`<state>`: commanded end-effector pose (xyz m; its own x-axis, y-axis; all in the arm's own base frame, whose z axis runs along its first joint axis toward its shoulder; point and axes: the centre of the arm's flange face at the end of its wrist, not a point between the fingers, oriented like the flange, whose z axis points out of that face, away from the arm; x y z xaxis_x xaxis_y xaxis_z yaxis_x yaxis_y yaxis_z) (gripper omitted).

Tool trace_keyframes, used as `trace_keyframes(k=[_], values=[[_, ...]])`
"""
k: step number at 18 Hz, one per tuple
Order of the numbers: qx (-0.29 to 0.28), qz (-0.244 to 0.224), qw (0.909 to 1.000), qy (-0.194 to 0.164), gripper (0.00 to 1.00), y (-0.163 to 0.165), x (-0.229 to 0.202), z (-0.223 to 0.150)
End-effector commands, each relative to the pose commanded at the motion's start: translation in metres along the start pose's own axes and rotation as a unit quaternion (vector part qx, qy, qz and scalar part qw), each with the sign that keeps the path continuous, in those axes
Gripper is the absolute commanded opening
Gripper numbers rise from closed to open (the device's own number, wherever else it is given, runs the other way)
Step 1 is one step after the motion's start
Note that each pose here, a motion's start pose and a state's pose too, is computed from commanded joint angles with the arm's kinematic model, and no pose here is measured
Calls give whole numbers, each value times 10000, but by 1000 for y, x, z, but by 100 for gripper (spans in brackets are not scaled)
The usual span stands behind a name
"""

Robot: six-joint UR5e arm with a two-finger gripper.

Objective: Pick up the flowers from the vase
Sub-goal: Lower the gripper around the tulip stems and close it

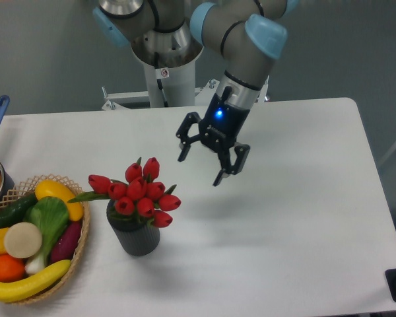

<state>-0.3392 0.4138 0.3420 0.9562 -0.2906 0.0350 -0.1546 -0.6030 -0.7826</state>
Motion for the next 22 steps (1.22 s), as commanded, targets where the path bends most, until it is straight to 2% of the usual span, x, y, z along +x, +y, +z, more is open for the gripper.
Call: trace_keyframes(k=[2,13,22], values=[[243,27,9997,80,100,-3,-4,4],[384,594,9968,365,100,-15,4,50],[614,591,9944,625,100,-16,1,74]])
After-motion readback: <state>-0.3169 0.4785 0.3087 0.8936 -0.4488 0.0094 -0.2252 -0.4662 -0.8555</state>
